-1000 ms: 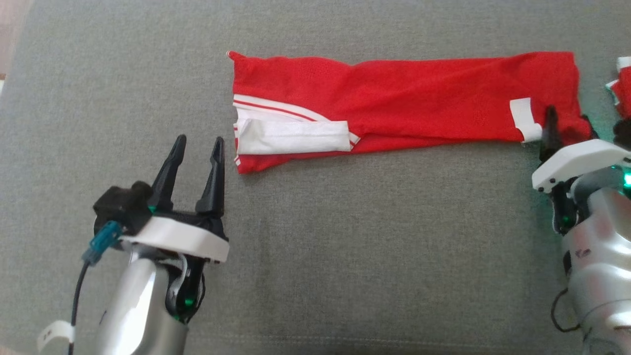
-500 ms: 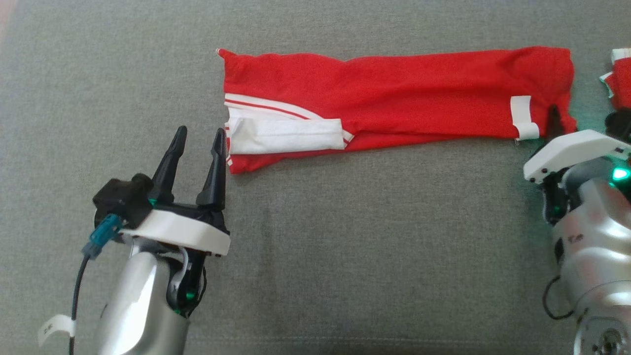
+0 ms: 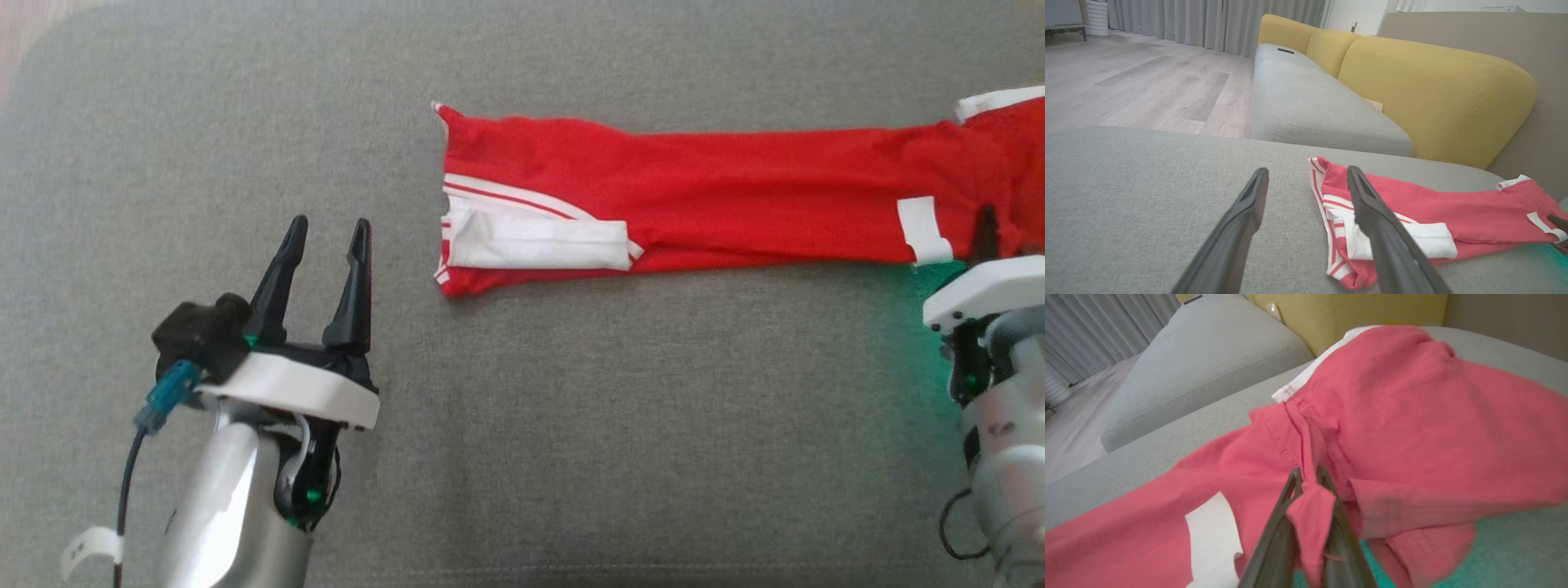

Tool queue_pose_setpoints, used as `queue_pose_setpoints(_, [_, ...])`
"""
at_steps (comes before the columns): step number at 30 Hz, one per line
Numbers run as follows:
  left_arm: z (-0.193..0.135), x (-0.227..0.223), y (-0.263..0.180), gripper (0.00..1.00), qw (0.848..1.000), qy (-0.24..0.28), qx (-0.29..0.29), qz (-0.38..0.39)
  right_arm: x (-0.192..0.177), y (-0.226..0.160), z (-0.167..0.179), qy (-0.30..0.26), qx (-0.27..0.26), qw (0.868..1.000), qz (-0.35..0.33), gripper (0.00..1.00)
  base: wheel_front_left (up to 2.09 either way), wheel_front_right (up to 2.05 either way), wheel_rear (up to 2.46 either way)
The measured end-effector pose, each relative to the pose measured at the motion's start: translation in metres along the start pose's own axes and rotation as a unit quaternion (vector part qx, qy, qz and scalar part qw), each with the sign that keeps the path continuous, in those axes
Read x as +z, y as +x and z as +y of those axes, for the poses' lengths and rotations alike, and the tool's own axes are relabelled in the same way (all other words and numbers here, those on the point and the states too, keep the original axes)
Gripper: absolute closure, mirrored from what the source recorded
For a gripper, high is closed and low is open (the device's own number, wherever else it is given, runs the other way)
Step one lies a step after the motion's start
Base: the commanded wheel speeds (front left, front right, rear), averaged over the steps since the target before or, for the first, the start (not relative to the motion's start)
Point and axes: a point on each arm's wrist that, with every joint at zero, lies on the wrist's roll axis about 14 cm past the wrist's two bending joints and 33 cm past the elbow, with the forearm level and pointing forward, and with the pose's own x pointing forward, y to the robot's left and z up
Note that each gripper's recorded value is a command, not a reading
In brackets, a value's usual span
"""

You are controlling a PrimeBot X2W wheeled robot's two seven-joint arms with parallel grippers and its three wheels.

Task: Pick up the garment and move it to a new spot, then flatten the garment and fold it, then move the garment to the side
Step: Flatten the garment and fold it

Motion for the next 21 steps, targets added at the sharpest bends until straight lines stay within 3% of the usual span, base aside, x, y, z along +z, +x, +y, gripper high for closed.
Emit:
queue_pose_setpoints(7, [-0.007,0.004,-0.013,0.00,1.000,-0.003,-0.005,-0.002,0.027,-0.012,0.019,0.013,0.027,0.998,-0.047,1.00,0.00,0.00,0.00])
queue_pose_setpoints(13, [-0.011,0.019,-0.021,0.00,1.000,-0.006,-0.006,-0.022,0.042,-0.027,0.079,0.003,0.102,0.992,-0.078,1.00,0.00,0.00,0.00])
queue_pose_setpoints(21, [-0.004,0.017,-0.048,0.00,1.000,-0.009,0.012,-0.017,0.037,-0.052,0.158,-0.008,0.207,0.976,-0.068,1.00,0.00,0.00,0.00])
